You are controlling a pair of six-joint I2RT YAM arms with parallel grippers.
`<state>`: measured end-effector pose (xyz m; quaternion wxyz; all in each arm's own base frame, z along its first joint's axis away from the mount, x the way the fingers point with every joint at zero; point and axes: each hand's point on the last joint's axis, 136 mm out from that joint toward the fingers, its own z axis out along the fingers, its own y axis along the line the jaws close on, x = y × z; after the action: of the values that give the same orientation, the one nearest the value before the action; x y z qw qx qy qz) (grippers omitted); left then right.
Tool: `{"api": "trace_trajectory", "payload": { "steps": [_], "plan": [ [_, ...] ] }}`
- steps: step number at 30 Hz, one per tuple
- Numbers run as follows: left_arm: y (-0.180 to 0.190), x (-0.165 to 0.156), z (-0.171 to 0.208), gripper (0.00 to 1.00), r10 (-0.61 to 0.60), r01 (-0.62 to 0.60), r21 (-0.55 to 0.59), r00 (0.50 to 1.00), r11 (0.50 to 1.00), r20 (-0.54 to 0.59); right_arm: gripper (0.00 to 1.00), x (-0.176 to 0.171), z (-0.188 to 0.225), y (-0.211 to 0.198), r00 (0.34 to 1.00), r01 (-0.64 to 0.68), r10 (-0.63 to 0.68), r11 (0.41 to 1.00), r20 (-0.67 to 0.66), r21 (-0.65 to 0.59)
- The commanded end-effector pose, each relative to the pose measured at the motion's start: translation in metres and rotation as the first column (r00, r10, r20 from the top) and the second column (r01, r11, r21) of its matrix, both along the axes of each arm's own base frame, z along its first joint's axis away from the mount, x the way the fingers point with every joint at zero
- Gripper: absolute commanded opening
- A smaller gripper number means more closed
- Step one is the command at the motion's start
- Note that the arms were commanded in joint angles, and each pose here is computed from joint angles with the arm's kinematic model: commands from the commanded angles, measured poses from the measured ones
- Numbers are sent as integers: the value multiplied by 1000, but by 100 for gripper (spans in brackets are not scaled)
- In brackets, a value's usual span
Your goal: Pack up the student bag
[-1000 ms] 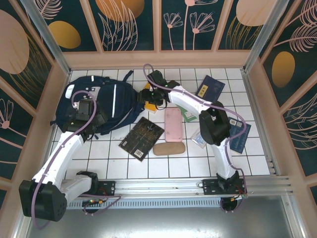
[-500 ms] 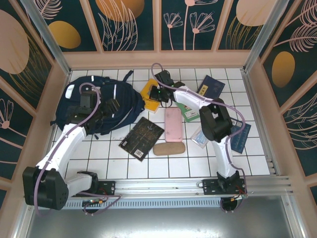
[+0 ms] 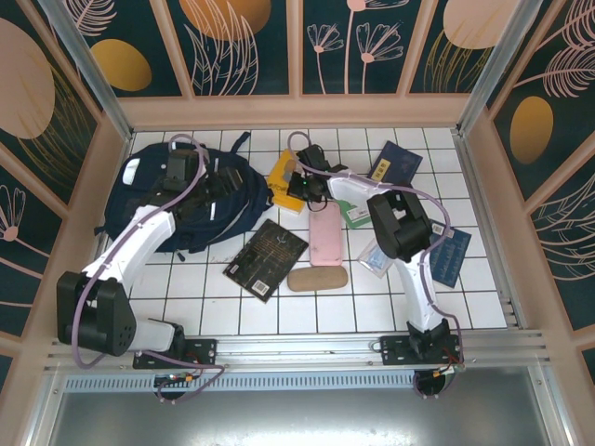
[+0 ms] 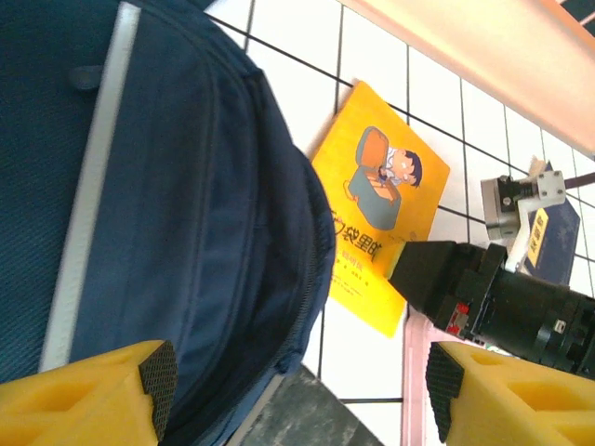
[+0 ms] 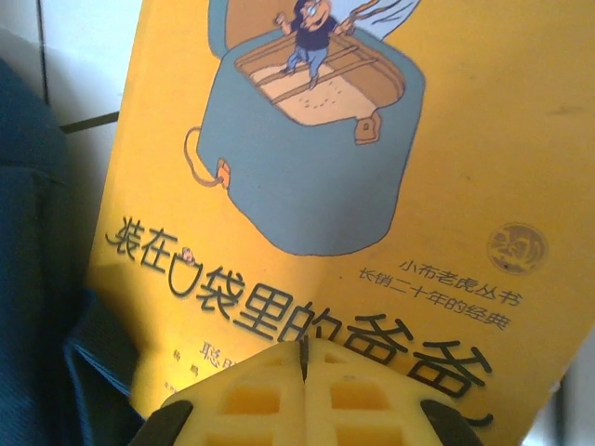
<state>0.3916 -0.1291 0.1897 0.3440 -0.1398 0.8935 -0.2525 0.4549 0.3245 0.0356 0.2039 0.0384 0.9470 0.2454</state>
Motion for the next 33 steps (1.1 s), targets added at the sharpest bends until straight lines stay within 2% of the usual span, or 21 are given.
{"api": "trace_trajectory", "payload": {
  "steps": [1,5,7,9,12,14,15,19,28,33],
  "plan": [
    [-22,14,6,73,-41,41,-23,999,999,21,0,-30,-40,-62,989,55,-74,988,-127,-147],
    [-50,23,-1,72,-96,97,-33,995,995,8,0,-43,-36,-84,990,55,-73,988,-123,-142],
    [-64,28,-6,72,-123,123,-37,992,992,-4,0,-41,-25,-84,993,41,-53,992,-102,-117],
    [-78,33,-12,72,-148,147,-49,989,988,-18,4,-34,-7,-78,998,20,-26,996,-63,-90],
    [-95,40,-21,71,-181,179,-59,983,982,-36,19,-20,28,-73,1000,23,-23,998,3,-65],
    [-105,47,-39,71,-198,194,-58,978,979,-70,41,-12,48,-74,998,41,-38,997,41,-69],
    [-107,50,-44,71,-200,196,-58,976,979,-81,46,-9,52,-76,998,50,-46,996,51,-79],
    [-117,60,-67,69,-208,202,-61,969,977,-129,48,2,56,-89,995,84,-76,988,70,-126],
    [-135,74,-103,67,-241,238,-42,951,970,-194,49,3,13,-105,994,102,-105,978,-9,-181],
    [-131,77,-128,66,-218,227,7,943,974,-251,49,1,-8,-107,993,97,-108,978,-50,-182]
  ]
}}
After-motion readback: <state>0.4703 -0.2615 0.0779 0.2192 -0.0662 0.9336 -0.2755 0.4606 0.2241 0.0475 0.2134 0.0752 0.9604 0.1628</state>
